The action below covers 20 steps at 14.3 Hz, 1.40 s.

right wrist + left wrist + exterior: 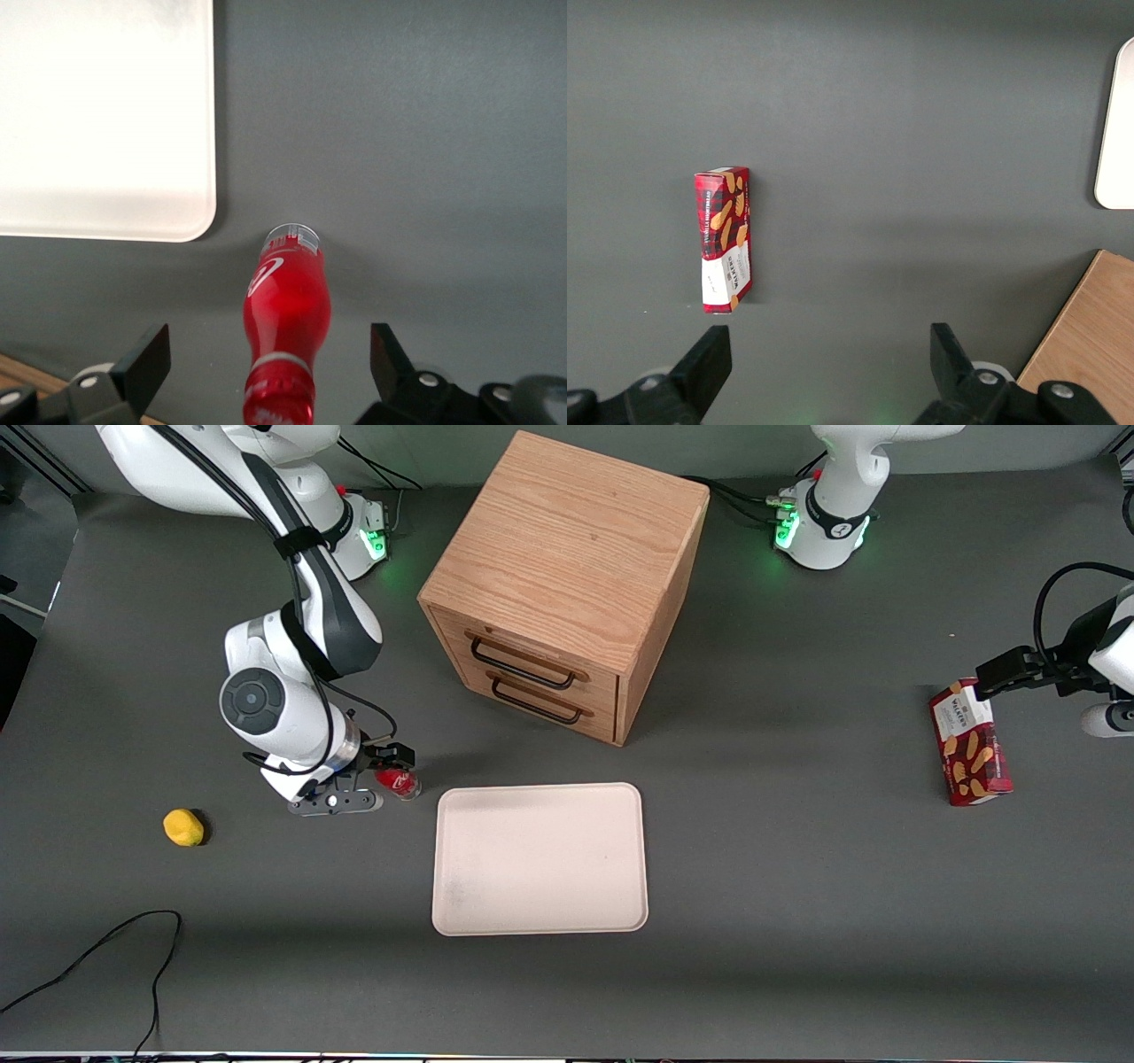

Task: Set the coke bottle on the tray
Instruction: 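Lower the right gripper over the red bottle and close on it, then lift the red bottle and carry it onto the white tray's edge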

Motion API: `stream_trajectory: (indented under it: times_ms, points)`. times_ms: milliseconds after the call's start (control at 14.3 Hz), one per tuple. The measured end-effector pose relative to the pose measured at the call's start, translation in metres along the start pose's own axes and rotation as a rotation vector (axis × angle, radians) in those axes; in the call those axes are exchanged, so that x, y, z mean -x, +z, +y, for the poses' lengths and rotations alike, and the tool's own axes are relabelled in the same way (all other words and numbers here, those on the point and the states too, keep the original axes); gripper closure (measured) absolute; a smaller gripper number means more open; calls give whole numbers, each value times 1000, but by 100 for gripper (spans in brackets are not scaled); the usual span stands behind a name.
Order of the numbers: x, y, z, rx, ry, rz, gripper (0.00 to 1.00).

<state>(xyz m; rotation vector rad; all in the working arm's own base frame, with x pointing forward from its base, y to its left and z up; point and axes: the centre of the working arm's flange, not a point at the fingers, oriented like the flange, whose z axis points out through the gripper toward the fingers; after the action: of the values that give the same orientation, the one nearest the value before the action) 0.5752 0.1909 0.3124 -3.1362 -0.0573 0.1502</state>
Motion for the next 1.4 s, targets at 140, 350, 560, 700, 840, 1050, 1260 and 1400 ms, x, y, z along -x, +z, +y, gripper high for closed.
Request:
stream_trajectory:
  times_ms: [140, 350, 560, 700, 840, 1050, 1260, 1400]
  points:
    - [4, 8, 1, 3, 1, -12, 0]
    - [6, 13, 2, 6, 1, -20, 4]
    - [7, 13, 2, 6, 1, -21, 22]
    - [7, 13, 2, 6, 1, -21, 46]
    - [7, 11, 3, 5, 3, -18, 60]
    - [5, 9, 3, 4, 3, -14, 60]
    - [-8, -24, -1, -2, 1, 9, 60]
    - [-23, -67, -3, -4, 3, 16, 60]
